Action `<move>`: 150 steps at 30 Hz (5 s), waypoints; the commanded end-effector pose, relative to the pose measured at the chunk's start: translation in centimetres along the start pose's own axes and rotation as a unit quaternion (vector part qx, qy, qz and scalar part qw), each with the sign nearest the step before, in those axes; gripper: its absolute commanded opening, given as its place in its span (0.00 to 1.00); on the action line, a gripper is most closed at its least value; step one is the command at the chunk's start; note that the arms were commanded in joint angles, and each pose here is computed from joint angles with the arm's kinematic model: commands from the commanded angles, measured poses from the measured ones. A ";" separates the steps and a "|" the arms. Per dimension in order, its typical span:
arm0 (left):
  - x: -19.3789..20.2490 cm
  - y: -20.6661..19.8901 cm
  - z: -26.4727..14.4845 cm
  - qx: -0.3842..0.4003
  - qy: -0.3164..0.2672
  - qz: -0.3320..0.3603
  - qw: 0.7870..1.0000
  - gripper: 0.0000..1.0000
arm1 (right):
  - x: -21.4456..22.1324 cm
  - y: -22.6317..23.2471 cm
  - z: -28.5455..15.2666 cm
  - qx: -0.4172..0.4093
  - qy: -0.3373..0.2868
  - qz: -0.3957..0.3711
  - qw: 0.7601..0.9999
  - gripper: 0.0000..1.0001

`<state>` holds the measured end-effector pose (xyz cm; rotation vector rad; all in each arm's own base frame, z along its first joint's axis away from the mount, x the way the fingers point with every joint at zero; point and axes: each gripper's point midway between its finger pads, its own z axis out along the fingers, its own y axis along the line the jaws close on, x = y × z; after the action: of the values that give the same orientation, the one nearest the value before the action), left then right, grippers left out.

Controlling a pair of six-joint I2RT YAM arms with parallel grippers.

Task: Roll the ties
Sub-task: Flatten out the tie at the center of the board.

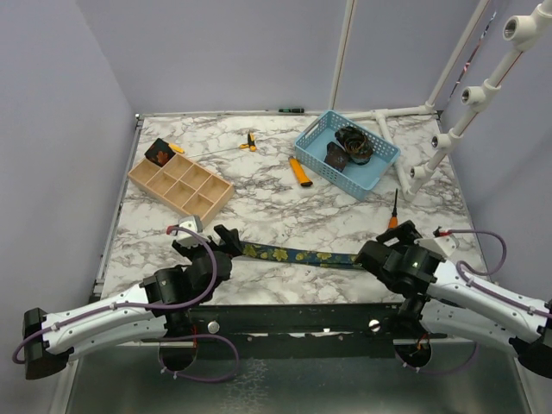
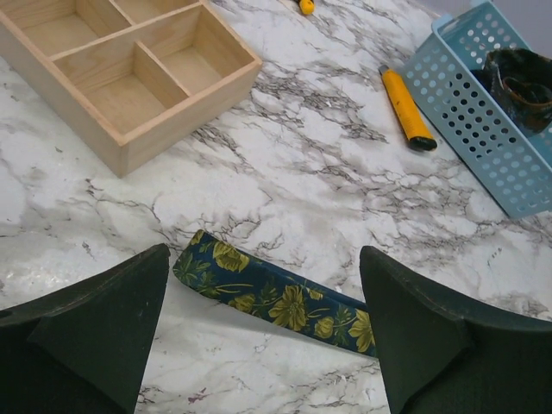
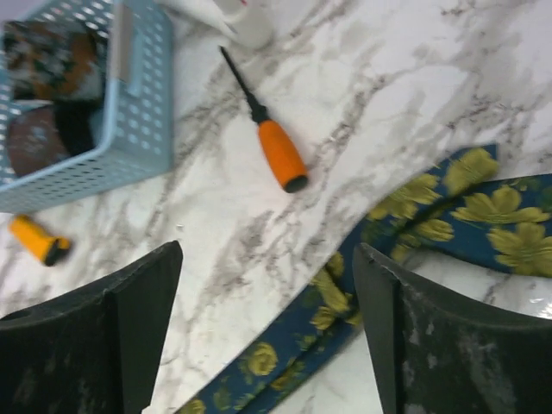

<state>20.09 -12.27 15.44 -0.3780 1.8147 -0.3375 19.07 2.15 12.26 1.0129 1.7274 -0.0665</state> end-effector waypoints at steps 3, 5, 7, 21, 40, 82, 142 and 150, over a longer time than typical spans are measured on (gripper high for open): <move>-2.7 1.1 -0.4 -0.029 -0.040 -0.006 0.999 0.92 | -3.9 5.0 -2.8 -0.088 0.018 -0.045 0.995 0.94; -2.6 1.3 -0.5 -0.028 -0.034 -0.002 0.999 0.93 | -3.5 8.0 -4.1 -0.153 0.047 -0.078 0.984 0.95; -1.9 1.2 -0.5 -0.021 -0.020 0.000 1.000 0.94 | -1.4 11.9 -6.5 -0.262 0.100 -0.105 0.954 0.95; 4.2 -0.1 -1.6 0.056 0.096 -0.063 0.992 0.81 | 17.1 17.1 -11.6 -0.440 0.341 -0.181 0.811 0.78; 6.1 3.1 3.9 -0.060 0.111 0.027 0.992 0.54 | 20.3 4.1 -6.2 -0.284 0.376 -0.158 0.868 0.70; 4.2 7.2 3.8 -0.108 0.042 -0.099 0.988 0.61 | 20.3 8.3 -4.8 -0.263 0.357 -0.204 0.873 0.84; 6.4 1.1 3.4 0.025 0.140 -0.096 0.985 0.73 | 8.4 0.7 6.5 0.002 0.225 -0.031 0.974 0.16; 6.4 1.2 3.7 0.022 0.134 -0.093 0.986 0.73 | 6.0 -2.1 4.8 0.055 0.207 -0.025 0.977 0.00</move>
<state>21.89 -14.06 8.89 -0.4951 2.0305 -0.5862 23.33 3.87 4.56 1.0446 2.1308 0.1440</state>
